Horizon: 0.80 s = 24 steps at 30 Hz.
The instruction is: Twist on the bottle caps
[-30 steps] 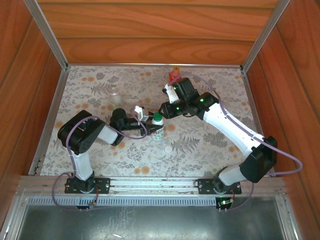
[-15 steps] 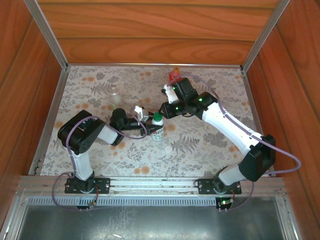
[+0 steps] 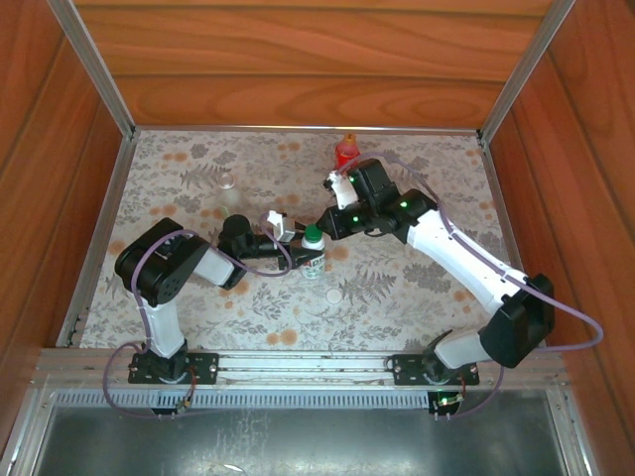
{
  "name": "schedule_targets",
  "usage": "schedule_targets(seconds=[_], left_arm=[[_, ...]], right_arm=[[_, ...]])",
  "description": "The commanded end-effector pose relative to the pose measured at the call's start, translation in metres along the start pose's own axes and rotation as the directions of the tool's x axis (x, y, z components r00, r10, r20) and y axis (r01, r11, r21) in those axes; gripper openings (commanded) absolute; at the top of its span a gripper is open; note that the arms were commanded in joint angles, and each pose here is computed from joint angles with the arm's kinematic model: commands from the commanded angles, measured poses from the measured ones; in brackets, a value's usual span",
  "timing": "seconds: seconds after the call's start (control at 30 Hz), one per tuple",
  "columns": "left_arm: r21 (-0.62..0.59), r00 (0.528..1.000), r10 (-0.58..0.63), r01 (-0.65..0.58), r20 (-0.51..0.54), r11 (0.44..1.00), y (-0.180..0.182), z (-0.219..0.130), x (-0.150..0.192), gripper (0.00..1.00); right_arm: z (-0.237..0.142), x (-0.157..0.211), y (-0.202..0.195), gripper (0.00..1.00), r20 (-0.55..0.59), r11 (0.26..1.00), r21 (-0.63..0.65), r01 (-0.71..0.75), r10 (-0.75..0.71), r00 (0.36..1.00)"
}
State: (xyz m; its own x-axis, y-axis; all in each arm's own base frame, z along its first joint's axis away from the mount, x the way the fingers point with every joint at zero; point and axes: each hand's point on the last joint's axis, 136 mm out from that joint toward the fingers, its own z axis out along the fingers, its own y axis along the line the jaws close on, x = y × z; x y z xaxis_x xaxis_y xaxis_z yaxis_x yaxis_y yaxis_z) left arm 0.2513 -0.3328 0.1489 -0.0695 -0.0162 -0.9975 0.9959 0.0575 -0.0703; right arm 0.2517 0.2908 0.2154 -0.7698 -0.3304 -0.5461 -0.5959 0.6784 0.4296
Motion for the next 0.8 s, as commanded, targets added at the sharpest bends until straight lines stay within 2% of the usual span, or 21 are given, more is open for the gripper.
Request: schedule_targets(seconds=[0.0,0.2,0.3,0.4,0.53,0.77], left_arm=[[-0.006,0.999,-0.033,0.033,-0.011,0.999,0.005,0.001,0.006,0.57],[-0.002,0.999,-0.035,0.035,-0.008,0.999,0.005,0.001,0.004,0.57],[0.004,0.999,-0.036,0.036,-0.007,0.999,0.003,0.001,0.003,0.57],[0.006,0.999,-0.034,0.034,-0.008,0.999,0.002,0.001,0.003,0.57],[0.010,0.999,-0.036,0.036,-0.012,0.999,0.002,0.001,0.005,0.57],[0.011,0.999,-0.034,0.034,-0.014,0.999,0.001,0.000,0.006,0.57]], right_arm=[[0.001,0.036,0.016,0.12,-0.115,0.992,-0.102,-0.078,0.066,0.991],[-0.011,0.035,0.020,0.13,-0.083,0.992,-0.105,-0.062,0.054,0.995],[-0.019,0.024,0.016,0.24,-0.027,0.998,-0.061,-0.009,0.008,1.000],[-0.022,0.009,0.009,0.28,0.030,1.000,-0.011,0.020,-0.020,0.999],[-0.014,-0.006,-0.001,0.49,0.022,0.999,0.045,0.013,-0.014,1.000],[0.007,-0.005,-0.001,0.50,-0.055,1.000,0.009,0.008,-0.007,0.998]])
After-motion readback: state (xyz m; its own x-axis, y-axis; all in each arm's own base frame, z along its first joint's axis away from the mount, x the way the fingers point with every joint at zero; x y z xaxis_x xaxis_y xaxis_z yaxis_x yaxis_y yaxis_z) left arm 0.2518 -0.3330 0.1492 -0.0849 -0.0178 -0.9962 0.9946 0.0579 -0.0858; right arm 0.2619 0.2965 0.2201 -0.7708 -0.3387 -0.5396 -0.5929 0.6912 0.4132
